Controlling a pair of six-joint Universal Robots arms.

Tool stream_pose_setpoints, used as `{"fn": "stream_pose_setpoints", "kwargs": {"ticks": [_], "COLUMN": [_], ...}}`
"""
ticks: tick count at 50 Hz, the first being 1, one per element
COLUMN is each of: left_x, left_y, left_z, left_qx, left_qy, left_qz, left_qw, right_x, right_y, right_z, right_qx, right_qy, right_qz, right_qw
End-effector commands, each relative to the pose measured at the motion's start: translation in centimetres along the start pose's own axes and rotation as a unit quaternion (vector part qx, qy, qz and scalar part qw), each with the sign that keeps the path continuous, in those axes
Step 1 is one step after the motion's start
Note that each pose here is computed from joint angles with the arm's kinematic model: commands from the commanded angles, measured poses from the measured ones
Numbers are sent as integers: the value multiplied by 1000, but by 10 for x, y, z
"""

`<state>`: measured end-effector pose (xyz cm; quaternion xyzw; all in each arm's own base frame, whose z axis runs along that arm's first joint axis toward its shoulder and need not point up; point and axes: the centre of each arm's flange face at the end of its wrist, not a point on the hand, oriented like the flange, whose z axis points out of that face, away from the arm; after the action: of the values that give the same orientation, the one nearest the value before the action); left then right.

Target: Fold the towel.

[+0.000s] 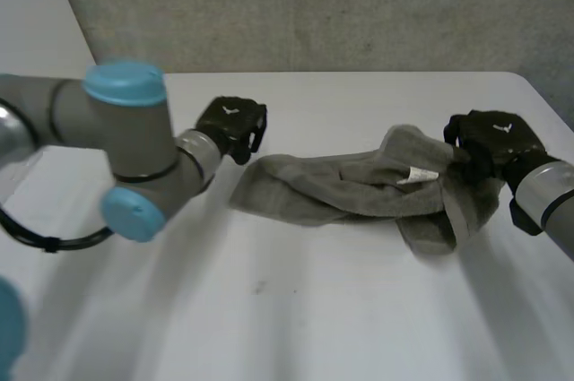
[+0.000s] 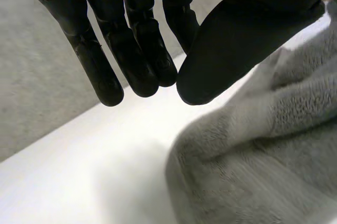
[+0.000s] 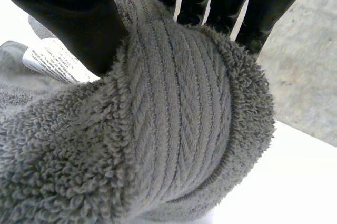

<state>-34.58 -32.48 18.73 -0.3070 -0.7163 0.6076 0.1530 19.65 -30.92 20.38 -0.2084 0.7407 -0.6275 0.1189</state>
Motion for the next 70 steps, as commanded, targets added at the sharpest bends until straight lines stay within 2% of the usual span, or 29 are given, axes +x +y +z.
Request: {"fn": "stream_pose_setpoints", "kwargs": {"ticks": [1,6,11,17,19,21,30,49,63,70], "left_x": [-22,-40,-51,-36,-7,1,15,15,25,24], "left_y": [-34,-62,-60,-22,-1,9,52,67,77,74], "left_z": [-56,-105,-119,-101,-86,-79,-38,-4,2,1], "left_qx": [11,45,63,36,12,-1,-41,-36,-61,-61], "left_qy": [-24,-38,-44,-14,29,40,59,62,78,79], "left_qz": [-7,-7,-4,-9,-5,-6,-13,-10,-12,29], "left_qw": [1000,998,997,999,999,999,997,997,995,995], "right_x": [-3,-11,-16,-18,-20,-20,-17,-16,-16,-16], "right_y": [-40,-70,-90,-77,-64,-59,-47,-26,-22,-20], "right_z": [-22,-45,-55,-55,-50,-48,-42,-29,-27,-25], "right_qx": [-5,-45,-15,-33,-42,-42,-44,-63,-64,-65], "right_qy": [-5,-45,-62,-69,-72,-70,-67,-68,-69,-70], "right_qz": [1,32,25,34,37,37,38,39,38,38], "right_qw": [1000,997,998,996,996,996,996,995,995,995]}}
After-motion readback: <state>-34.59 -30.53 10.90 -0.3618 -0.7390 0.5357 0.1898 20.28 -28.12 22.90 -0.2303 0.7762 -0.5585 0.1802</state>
